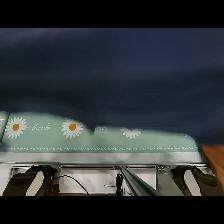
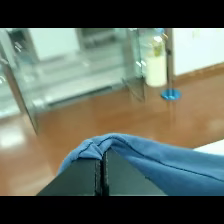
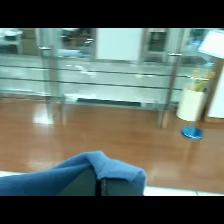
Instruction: Fold the shirts.
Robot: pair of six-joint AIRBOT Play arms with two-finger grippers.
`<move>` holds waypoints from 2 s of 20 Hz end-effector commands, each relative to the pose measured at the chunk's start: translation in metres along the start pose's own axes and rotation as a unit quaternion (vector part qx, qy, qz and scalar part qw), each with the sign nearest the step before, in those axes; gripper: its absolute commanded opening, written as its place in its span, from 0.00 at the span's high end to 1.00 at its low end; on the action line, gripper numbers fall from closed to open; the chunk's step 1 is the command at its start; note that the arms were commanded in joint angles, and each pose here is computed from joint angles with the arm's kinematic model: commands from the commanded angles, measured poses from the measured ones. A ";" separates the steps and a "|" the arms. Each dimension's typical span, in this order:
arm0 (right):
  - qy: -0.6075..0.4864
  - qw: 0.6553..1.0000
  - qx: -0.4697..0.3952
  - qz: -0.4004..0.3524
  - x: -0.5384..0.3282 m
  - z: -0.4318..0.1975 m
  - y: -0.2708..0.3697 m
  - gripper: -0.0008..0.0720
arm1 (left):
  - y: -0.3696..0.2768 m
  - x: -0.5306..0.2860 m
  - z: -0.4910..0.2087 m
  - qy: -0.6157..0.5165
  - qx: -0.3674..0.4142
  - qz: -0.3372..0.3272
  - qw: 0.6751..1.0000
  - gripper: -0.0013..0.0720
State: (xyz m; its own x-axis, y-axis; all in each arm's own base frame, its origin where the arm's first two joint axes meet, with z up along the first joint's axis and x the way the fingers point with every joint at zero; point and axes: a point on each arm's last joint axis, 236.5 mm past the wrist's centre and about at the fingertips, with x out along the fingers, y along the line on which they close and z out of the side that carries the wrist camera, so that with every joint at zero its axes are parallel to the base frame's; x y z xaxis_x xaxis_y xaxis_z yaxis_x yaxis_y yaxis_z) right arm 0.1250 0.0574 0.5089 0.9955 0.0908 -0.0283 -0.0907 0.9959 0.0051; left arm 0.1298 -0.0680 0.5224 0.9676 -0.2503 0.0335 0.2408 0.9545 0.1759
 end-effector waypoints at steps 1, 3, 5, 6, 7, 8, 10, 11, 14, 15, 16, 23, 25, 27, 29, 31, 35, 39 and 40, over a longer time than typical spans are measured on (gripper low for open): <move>0.060 0.998 0.013 -0.027 -0.024 -0.035 -0.003 0.96 | 0.018 -0.038 -0.024 0.019 -0.003 0.021 1.000 0.96; 0.101 0.994 0.024 -0.027 -0.012 -0.056 -0.009 0.96 | 0.025 -0.017 -0.058 0.084 -0.008 0.020 0.996 0.96; 0.143 0.989 0.041 -0.016 0.007 -0.078 -0.012 0.96 | 0.028 0.017 -0.095 0.143 -0.016 0.020 0.989 0.96; 0.172 0.984 0.054 0.001 0.020 -0.095 -0.010 0.96 | 0.027 0.039 -0.115 0.172 -0.019 0.014 0.985 0.96; 0.202 0.977 0.065 0.019 0.034 -0.114 -0.008 0.96 | 0.026 0.062 -0.135 0.197 -0.022 0.009 0.980 0.96; 0.227 0.970 0.073 0.040 0.048 -0.132 -0.005 0.96 | 0.026 0.087 -0.157 0.223 -0.026 0.004 0.975 0.96; 0.259 0.958 0.104 0.067 0.083 -0.168 -0.007 0.96 | 0.025 0.134 -0.201 0.271 -0.032 -0.004 0.962 0.96; 0.269 0.952 0.123 0.075 0.103 -0.187 -0.010 0.96 | 0.024 0.158 -0.223 0.293 -0.035 -0.007 0.955 0.96; 0.307 0.930 0.180 0.094 0.173 -0.252 -0.027 0.96 | 0.023 0.230 -0.285 0.350 -0.044 -0.016 0.935 0.96; 0.322 0.922 0.196 0.090 0.194 -0.274 -0.036 0.96 | 0.023 0.255 -0.308 0.364 -0.063 -0.011 0.929 0.96; 0.333 0.915 0.210 0.088 0.219 -0.293 -0.045 0.96 | 0.023 0.278 -0.331 0.374 -0.094 0.001 0.923 0.96; 0.354 0.876 0.321 0.072 0.378 -0.418 -0.080 0.96 | 0.017 0.382 -0.455 0.383 -0.211 0.054 0.898 0.96; 0.370 0.861 0.342 0.068 0.410 -0.442 -0.082 0.96 | 0.013 0.397 -0.475 0.376 -0.254 0.067 0.889 0.96; 0.390 0.844 0.361 0.068 0.431 -0.465 -0.078 0.96 | 0.001 0.403 -0.496 0.388 -0.294 0.061 0.871 0.96; 0.405 0.834 0.369 0.074 0.439 -0.476 -0.077 0.96 | -0.004 0.398 -0.517 0.415 -0.300 0.061 0.857 0.96; 0.421 0.831 0.355 0.082 0.434 -0.479 -0.077 0.96 | 0.001 0.388 -0.526 0.439 -0.290 0.060 0.848 0.96; 0.482 0.807 0.320 0.120 0.396 -0.476 -0.080 0.96 | 0.019 0.368 -0.514 0.461 -0.247 0.024 0.852 0.96; 0.585 0.759 0.266 0.106 0.343 -0.518 -0.089 0.96 | -0.001 0.312 -0.541 0.560 -0.254 -0.037 0.788 0.96; 0.599 0.749 0.265 0.104 0.334 -0.530 -0.086 0.96 | -0.007 0.300 -0.554 0.579 -0.255 -0.042 0.773 0.96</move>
State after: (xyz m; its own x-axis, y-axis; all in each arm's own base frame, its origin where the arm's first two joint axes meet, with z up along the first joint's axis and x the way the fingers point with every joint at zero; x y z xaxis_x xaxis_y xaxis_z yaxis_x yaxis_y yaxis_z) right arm 0.4875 0.0086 -0.0042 0.3415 0.5202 -0.7828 0.0858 0.8121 0.5771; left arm 0.5000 -0.0566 0.0096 0.4517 -0.2316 -0.8616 -0.0209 0.9627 -0.2697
